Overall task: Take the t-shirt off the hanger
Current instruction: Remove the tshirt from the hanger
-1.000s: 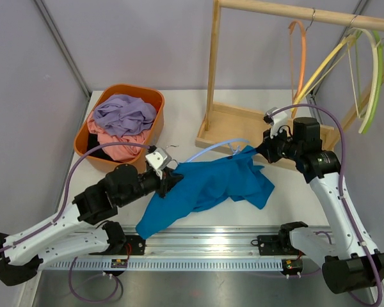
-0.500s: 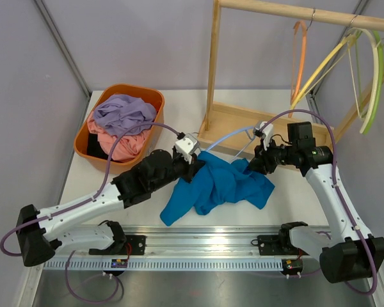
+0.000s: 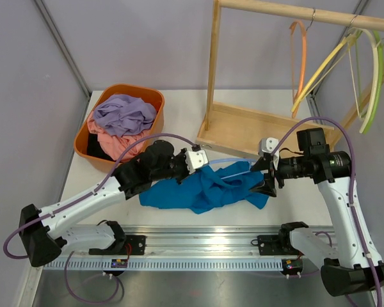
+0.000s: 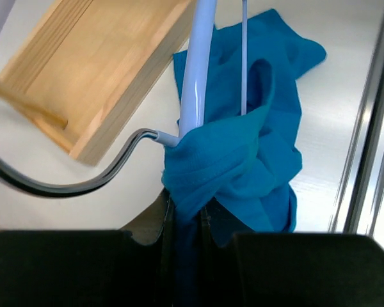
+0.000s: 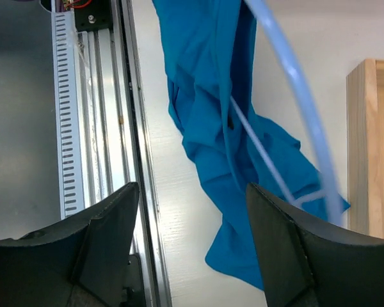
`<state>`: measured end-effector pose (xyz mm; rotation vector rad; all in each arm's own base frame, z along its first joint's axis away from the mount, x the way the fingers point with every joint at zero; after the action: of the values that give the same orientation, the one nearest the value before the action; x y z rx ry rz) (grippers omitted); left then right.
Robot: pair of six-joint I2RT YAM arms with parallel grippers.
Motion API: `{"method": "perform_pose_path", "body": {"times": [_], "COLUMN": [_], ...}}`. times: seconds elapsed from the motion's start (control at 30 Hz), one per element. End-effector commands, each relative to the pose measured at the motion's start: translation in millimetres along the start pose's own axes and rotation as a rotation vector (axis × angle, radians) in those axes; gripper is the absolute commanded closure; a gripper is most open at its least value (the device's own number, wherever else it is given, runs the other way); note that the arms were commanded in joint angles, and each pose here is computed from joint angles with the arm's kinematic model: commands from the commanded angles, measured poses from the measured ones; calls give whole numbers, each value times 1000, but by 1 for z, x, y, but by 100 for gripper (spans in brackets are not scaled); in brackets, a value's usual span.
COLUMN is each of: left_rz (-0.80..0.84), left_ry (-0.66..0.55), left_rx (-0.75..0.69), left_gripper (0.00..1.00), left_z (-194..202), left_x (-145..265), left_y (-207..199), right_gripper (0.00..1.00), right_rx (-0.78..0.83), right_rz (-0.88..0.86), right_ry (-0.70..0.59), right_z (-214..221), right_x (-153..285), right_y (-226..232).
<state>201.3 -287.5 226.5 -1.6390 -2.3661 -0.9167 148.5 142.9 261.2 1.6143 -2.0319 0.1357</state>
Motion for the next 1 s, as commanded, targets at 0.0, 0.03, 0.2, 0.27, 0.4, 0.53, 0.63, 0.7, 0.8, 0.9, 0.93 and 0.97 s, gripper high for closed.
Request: {"method": "perform_pose_path", "body": {"times": [0.0,0.03,0.2,0.27,0.4,0.53,0.63,0.7,0.8,0.9,0.93,0.97], "left_rz": [116,136,207,233,257,262,243,227,214,186,168,153], "left_ry": [-148,-154,-213,-220,-235,-267,-284,-288,-284,-279,-268,-269], "left_rx": [-249,-266,-350,-360,-367,-368,-365,-350,-319,-288,-281,-257], "left_gripper": [100,100,100,100,100,100,100,100,100,100,100,100], "left_z": [-45,-47,-60,-62,-67,-75,-79,-79,-77,-75,-73,-74], "left_x": [5,3,2,-1,-1,0,1,0,-4,-9,-11,-12], "left_y": [2,0,-6,-8,-9,-10,-7,-6,-5,-1,2,4], "right_gripper": [24,23,22,22,24,29,36,45,66,93,100,100], "right_rx": [61,67,58,49,60,49,34,27,15,9,5,-16], "right_rz": [-81,-79,-88,-65,-69,-83,-92,-92,-94,-91,-84,-76], "right_ry": [-38,-39,24,56,71,110,124,117,116,108,107,104], "right_z": [-20,-26,-33,-30,-35,-27,-21,-22,-20,-20,-20,-20], "right_x": [1,1,-18,-26,-41,-53,-61,-63,-64,-61,-61,-60], "right_y": [9,8,0,-5,-11,-15,-14,-12,-10,-6,-7,-6]}}
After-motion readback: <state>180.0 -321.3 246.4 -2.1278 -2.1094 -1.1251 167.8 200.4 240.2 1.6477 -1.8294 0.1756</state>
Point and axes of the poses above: each gripper's point midway between its finger pads, its own x axis back along the fingers, its own y axis along the line the jaws close on, z = x × y, the point moved 1 cm from there along x, back along the fingers, and after that the axes turned 14 degrees about -x, right-handed, at the moved point
